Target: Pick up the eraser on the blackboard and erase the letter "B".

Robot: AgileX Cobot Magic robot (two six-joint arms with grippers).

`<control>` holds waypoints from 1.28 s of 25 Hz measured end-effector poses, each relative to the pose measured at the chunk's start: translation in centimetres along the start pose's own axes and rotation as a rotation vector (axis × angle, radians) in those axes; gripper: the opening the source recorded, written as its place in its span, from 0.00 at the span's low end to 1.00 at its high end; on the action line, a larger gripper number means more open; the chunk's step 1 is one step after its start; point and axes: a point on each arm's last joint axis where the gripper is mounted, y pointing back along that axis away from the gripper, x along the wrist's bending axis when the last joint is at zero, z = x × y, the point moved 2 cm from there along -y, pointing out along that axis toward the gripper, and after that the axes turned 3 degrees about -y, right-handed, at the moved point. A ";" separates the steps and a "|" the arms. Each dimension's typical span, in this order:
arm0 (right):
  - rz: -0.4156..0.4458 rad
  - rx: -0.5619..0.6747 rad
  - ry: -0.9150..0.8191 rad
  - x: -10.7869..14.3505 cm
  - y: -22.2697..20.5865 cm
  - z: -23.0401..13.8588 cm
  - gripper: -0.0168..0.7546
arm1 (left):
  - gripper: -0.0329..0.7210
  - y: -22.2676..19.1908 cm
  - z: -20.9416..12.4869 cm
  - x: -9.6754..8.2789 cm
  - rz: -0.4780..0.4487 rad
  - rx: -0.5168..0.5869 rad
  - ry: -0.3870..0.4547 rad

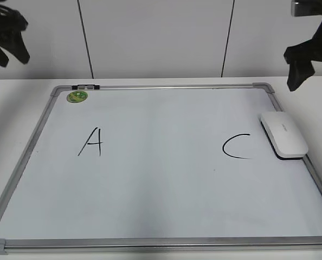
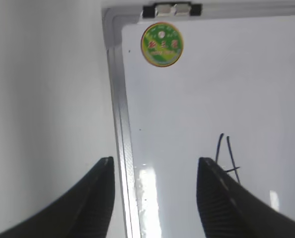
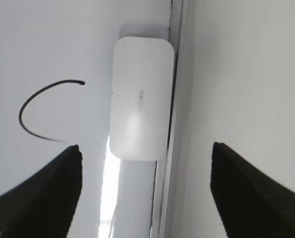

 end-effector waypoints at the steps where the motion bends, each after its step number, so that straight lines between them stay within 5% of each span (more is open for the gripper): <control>1: 0.002 0.004 0.008 0.0 0.8 -0.3 0.79 | 0.58 1.5 0.1 -0.6 0.001 -0.029 -0.012; 8: 0.044 -0.055 0.011 0.3 7.3 -3.4 0.79 | 0.58 11.6 -4.7 -4.5 0.030 -0.141 -0.095; 18: 0.060 -0.181 0.018 0.3 14.2 -14.3 0.79 | 0.58 21.9 -20.8 -6.2 0.070 -0.288 -0.134; 26: 0.080 -0.309 0.015 0.6 15.1 -23.2 0.79 | 0.58 24.0 -34.4 -6.8 0.050 -0.550 -0.220; 32: 0.060 -0.434 0.021 0.4 15.6 -29.1 0.79 | 0.58 23.0 -42.5 -5.1 0.114 -0.699 -0.179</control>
